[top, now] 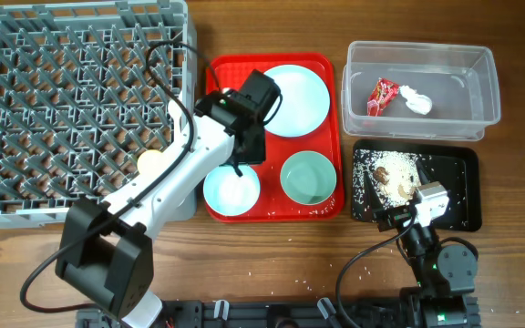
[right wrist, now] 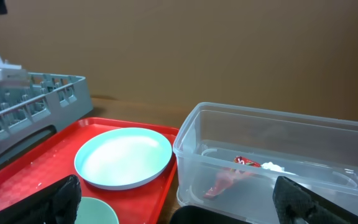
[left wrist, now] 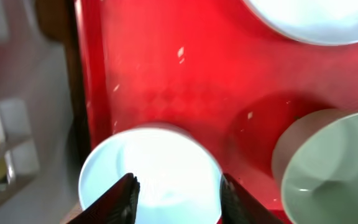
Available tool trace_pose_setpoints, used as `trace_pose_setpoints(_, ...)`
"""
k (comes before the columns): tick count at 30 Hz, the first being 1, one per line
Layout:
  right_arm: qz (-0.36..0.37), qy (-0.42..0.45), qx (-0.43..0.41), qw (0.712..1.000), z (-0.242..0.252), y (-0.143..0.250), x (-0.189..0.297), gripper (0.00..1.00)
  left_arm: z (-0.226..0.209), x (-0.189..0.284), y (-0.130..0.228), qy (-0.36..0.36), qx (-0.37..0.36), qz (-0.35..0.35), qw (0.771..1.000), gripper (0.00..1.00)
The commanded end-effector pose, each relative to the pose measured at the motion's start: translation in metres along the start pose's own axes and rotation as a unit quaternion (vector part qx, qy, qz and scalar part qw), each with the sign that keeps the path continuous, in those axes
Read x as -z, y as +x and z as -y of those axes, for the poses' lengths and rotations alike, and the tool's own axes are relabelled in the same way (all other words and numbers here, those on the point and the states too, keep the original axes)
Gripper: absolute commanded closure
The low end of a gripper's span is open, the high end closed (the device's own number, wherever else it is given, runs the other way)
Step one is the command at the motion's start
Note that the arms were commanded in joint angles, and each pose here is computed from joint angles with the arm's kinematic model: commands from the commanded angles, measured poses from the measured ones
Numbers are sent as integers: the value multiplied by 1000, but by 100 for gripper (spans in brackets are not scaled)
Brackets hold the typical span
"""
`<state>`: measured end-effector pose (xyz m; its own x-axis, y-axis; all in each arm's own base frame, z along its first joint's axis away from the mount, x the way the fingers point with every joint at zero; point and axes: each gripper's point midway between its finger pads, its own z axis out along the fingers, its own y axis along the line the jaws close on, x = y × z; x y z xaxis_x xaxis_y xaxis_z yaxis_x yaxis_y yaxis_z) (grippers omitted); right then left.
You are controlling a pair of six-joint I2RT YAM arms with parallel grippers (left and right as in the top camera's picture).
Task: Sort waste into correct bins and load items into the dishwasher rack
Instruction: 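Grasp the light-blue bowl with the left gripper and lift it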
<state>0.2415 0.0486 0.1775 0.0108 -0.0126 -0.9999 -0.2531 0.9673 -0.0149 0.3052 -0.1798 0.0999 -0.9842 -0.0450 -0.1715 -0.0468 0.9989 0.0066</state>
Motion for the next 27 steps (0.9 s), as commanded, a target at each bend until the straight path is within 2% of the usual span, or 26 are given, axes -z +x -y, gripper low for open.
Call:
trace_pose_setpoints(1, 5, -6, 7, 1000, -2, -2, 0, 0, -44, -2, 22, -92, 75, -15, 993, 57)
trace_pose_setpoints(2, 5, -6, 7, 1000, -2, -2, 0, 0, -49, -5, 27, -101, 76, -24, 992, 54)
trace_pose_setpoints(8, 5, -6, 7, 1000, -2, -2, 0, 0, -64, -29, 59, -120, 75, -75, 987, 53)
trace_pose_setpoints(12, 5, -6, 7, 1000, -2, -2, 0, 0, -70, -59, 75, -114, 82, -80, 987, 50)
trace_pose_setpoints(13, 5, -6, 7, 1000, -2, -2, 0, 0, -67, -66, 79, -96, 88, -88, 988, 53)
trace_pose_setpoints(15, 5, -6, 7, 1000, -2, -2, 0, 0, -59, -71, 80, -73, 85, -92, 990, 66)
trace_pose_setpoints(20, 5, -6, 7, 1000, -2, -2, 0, 0, -40, -51, 61, -22, 76, -64, 995, 70)
trace_pose_setpoints(22, 5, -6, 7, 1000, -2, -2, 0, 0, -29, -37, 46, 13, 46, -33, 998, 66)
trace_pose_setpoints(24, 5, -6, 7, 1000, -2, -2, 0, 0, -26, -29, 38, 23, 29, -14, 999, 54)
trace_pose_setpoints(25, 5, -6, 7, 1000, -2, -2, 0, 0, -30, -28, 37, 15, 23, -7, 1000, 46)
trace_pose_setpoints(27, 5, -6, 7, 1000, -2, -2, 0, 0, -39, -29, 33, -11, 18, 5, 1000, 43)
